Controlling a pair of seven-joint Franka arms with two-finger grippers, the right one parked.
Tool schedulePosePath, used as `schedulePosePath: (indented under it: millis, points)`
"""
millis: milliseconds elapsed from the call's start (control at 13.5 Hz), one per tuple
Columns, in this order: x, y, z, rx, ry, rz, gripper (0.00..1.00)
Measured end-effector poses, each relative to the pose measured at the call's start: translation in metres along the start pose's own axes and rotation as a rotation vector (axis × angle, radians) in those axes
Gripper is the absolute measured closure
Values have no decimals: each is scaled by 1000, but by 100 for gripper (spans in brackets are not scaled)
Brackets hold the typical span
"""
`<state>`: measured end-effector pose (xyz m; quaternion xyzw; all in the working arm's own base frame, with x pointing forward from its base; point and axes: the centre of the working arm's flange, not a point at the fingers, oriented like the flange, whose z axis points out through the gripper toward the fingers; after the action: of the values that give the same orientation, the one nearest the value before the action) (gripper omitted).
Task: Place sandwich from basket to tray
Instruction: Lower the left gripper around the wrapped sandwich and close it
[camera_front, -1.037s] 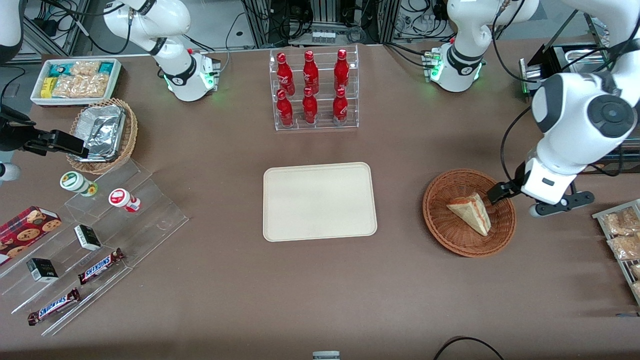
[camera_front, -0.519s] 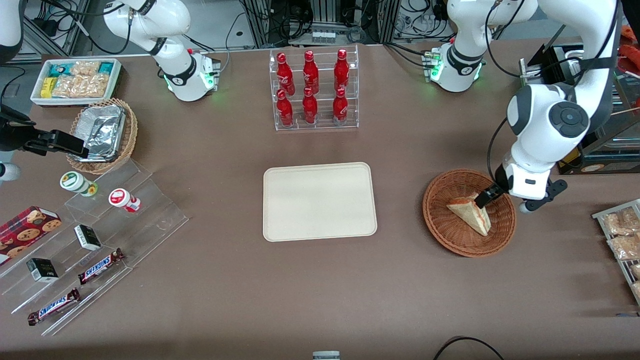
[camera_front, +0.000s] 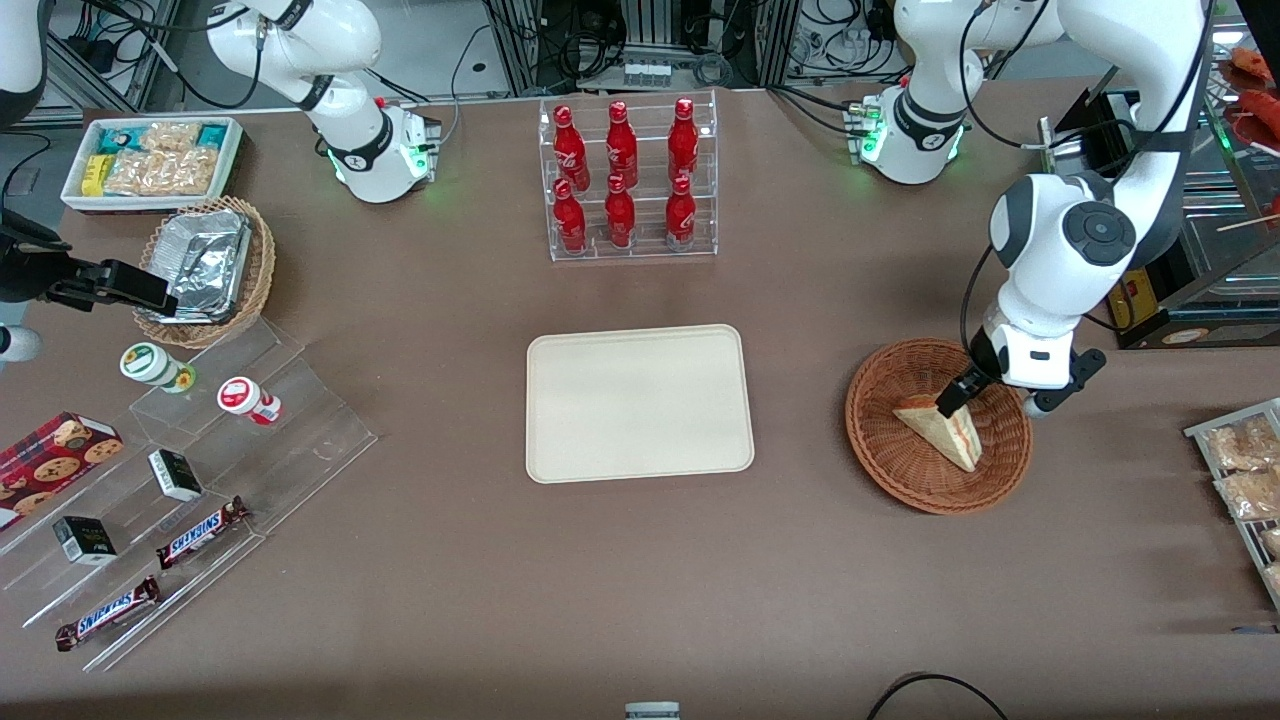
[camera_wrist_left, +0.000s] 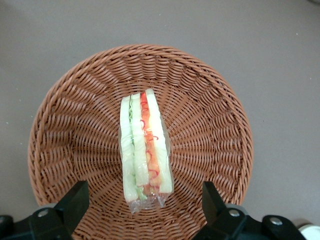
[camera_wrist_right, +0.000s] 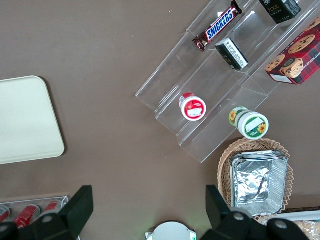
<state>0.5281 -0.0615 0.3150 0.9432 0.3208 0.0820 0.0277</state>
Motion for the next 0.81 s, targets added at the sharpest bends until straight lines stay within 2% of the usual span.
schedulePosePath:
  millis: [519, 815]
  points:
    - [-4, -3, 41, -12, 4, -36, 0]
    - [-6, -4, 55, -7, -4, -41, 0]
